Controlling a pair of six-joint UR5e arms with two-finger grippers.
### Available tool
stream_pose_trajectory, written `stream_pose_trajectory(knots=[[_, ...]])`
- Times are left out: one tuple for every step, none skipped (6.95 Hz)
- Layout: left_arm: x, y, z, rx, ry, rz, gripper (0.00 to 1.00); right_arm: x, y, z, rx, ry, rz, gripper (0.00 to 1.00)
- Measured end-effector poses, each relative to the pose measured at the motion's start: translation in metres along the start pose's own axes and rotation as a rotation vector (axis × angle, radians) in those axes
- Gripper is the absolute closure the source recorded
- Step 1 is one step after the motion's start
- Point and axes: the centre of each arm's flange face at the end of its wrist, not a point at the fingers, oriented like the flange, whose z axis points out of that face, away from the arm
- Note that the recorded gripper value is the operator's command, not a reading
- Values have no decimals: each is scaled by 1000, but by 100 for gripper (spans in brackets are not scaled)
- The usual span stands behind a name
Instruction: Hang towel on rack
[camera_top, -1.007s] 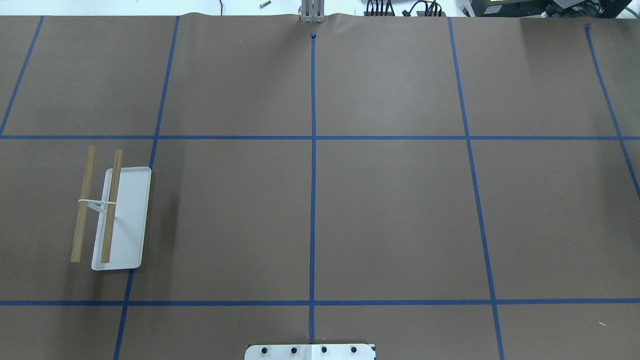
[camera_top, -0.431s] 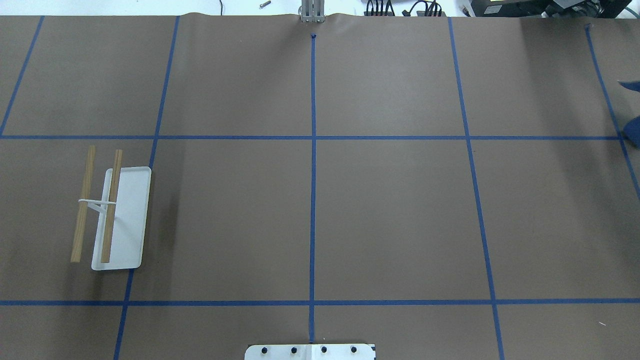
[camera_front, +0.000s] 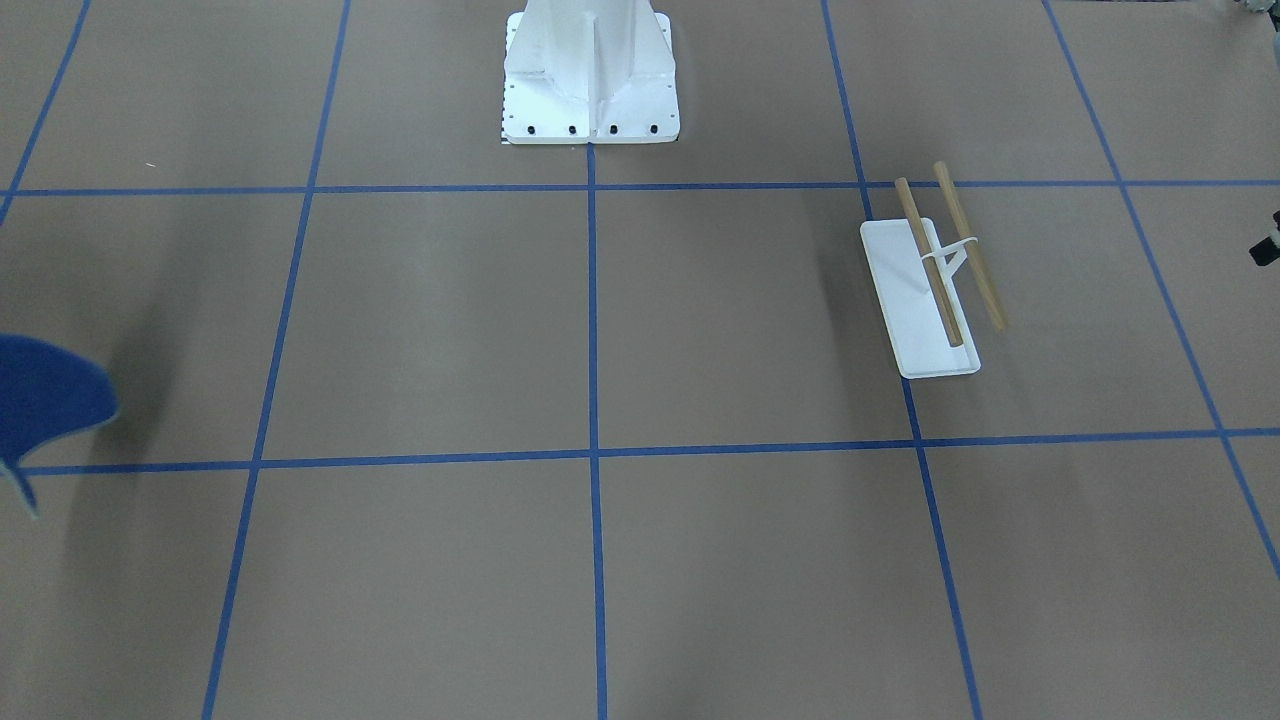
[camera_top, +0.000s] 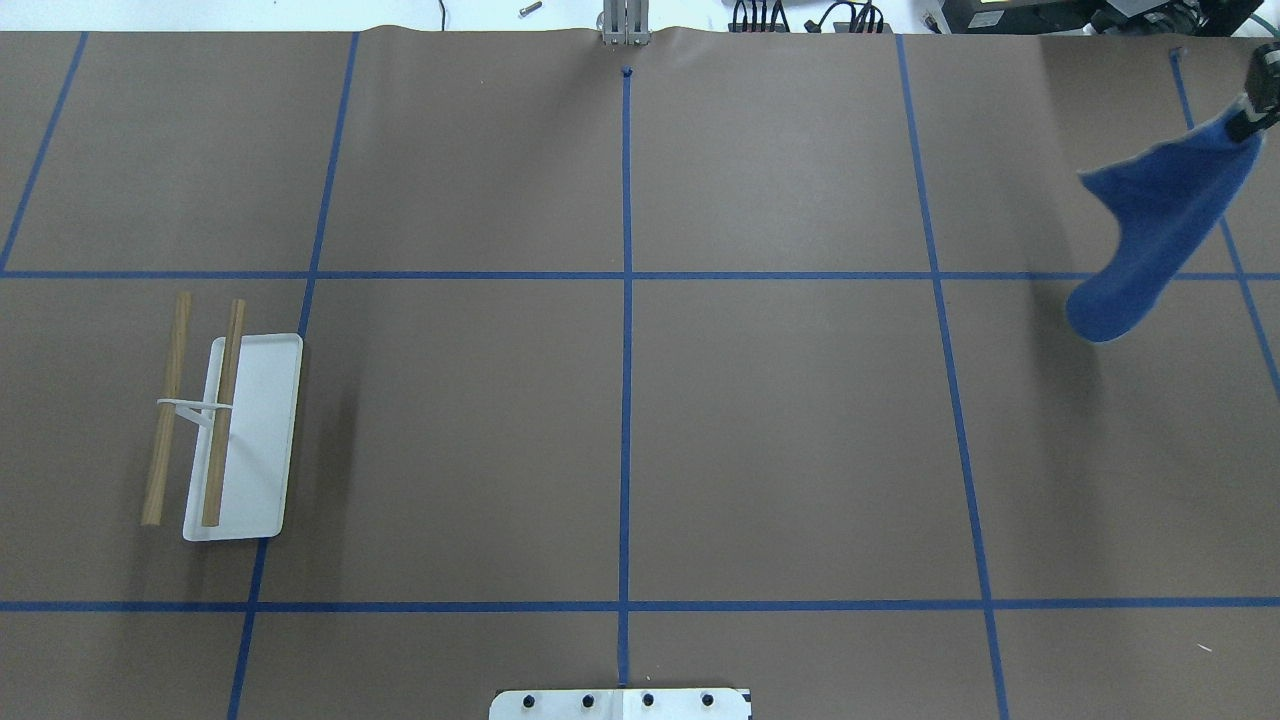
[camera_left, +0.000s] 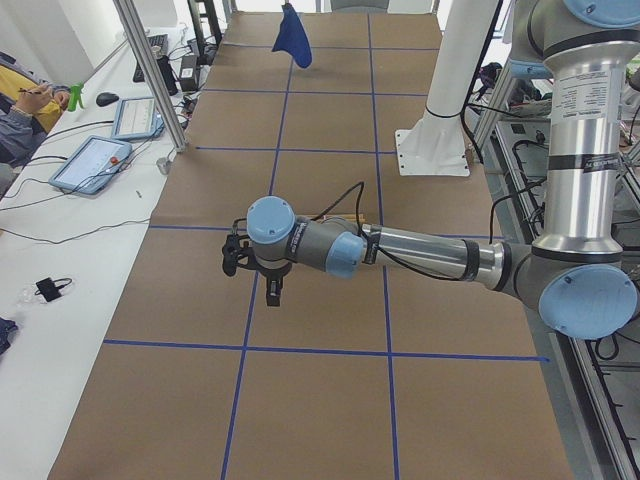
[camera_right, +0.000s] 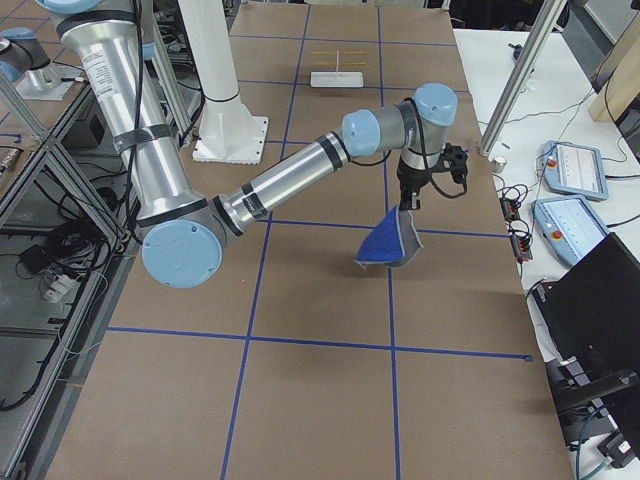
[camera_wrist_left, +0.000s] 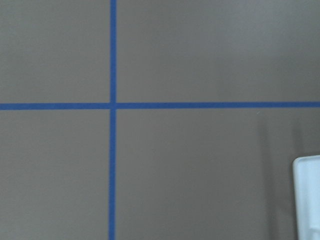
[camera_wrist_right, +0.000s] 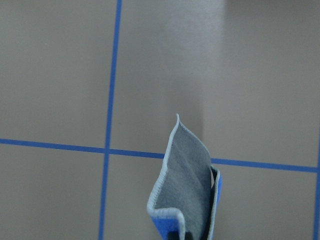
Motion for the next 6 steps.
stream_pose_trajectory(knots=[[39,-16,4,8,31,-43,2,-70,13,-1,3,-36,111,100],[85,-30,11,3,68,-89,2,-140,24,-5,-1,-80,228,100],[127,-40,16,-6,107,-134,2,-196,33,-13,-4,-126,319,100],[175,-47,21,-19,148,-194,2,-241,41,-20,-10,-169,385,100],[221,-49,27,-41,184,-261,2,-275,48,-24,-14,-200,429,100],[259,-48,30,-55,223,-306,3,-302,54,-28,-12,-224,456,100]])
